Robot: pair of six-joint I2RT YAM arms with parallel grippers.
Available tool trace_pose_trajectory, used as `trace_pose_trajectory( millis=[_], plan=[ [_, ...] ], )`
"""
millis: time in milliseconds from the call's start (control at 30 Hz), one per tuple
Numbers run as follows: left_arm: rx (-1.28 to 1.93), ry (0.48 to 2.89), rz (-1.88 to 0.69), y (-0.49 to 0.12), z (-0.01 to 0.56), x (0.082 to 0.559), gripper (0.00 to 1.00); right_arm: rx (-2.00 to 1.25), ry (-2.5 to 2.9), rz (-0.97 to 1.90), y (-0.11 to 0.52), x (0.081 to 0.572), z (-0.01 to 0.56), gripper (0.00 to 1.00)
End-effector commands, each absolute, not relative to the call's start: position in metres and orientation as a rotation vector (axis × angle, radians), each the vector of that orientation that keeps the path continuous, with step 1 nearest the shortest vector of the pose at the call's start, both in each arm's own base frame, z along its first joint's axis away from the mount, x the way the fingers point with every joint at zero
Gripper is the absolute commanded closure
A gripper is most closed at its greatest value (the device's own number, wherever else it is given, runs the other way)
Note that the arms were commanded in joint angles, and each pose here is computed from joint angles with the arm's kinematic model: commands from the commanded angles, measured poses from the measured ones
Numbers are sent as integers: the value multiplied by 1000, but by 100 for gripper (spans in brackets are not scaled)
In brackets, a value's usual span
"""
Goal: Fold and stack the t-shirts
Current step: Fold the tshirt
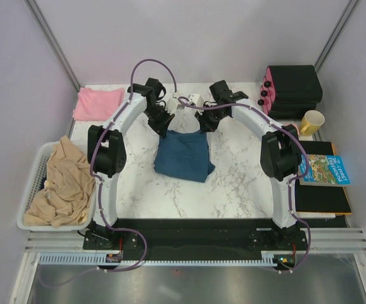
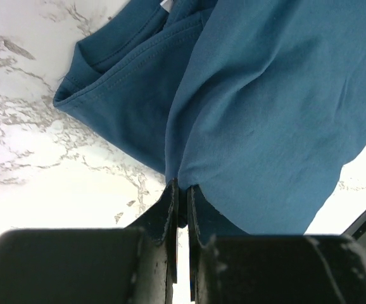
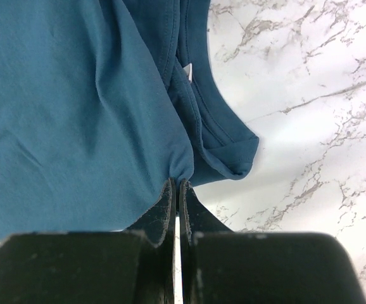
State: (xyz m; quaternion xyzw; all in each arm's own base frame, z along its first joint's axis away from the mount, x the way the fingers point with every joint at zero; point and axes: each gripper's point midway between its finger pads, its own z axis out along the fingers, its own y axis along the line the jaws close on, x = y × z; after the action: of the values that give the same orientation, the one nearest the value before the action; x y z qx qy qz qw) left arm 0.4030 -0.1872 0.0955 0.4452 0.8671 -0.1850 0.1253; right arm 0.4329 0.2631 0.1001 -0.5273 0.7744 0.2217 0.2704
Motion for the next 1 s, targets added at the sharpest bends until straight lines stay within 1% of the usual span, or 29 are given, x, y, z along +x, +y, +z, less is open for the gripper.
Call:
trace_pose_trajectory(
  millis=[0,200,400,467,500,533,567,600,633,667,700,733,767,800,967],
  plan=[
    [1264,2467,-555,-202,99,420,91,-1400,2044,542,261,442,116,100],
    [1256,2492,-524,-202,81,425,89,-1379,2064,526,261,447,104,100],
    [1220,2459,-446,-201,79,439,86,-1350,2093,495,259,452,94,100],
    [1210,2449,-443,-203,80,442,78,-1341,2116,459,255,453,88,100],
    [1208,2451,-439,-202,79,442,74,-1344,2123,449,255,453,84,96],
    [1205,2449,-439,-203,80,443,67,-1348,2124,440,254,453,82,88],
    [1204,2453,-438,-202,78,443,62,-1348,2147,407,249,453,75,67],
    [1201,2455,-433,-203,77,443,54,-1350,2145,395,249,453,74,56],
    [1201,2459,-423,-202,77,443,41,-1354,2151,382,248,452,72,47],
    [1195,2465,-416,-201,75,442,36,-1356,2162,354,245,451,68,34],
    [1187,2465,-386,-198,75,445,30,-1349,2153,337,245,452,69,29],
    [1178,2450,-363,-197,81,447,17,-1347,2152,331,244,452,70,24],
    [1162,2462,-339,-193,79,446,3,-1342,2155,324,242,450,69,22],
    [1146,2464,-281,-186,80,448,0,-1315,2141,304,241,454,78,20],
    [1000,2351,-7,-158,111,471,0,-1233,2099,201,233,464,103,19]
  ],
)
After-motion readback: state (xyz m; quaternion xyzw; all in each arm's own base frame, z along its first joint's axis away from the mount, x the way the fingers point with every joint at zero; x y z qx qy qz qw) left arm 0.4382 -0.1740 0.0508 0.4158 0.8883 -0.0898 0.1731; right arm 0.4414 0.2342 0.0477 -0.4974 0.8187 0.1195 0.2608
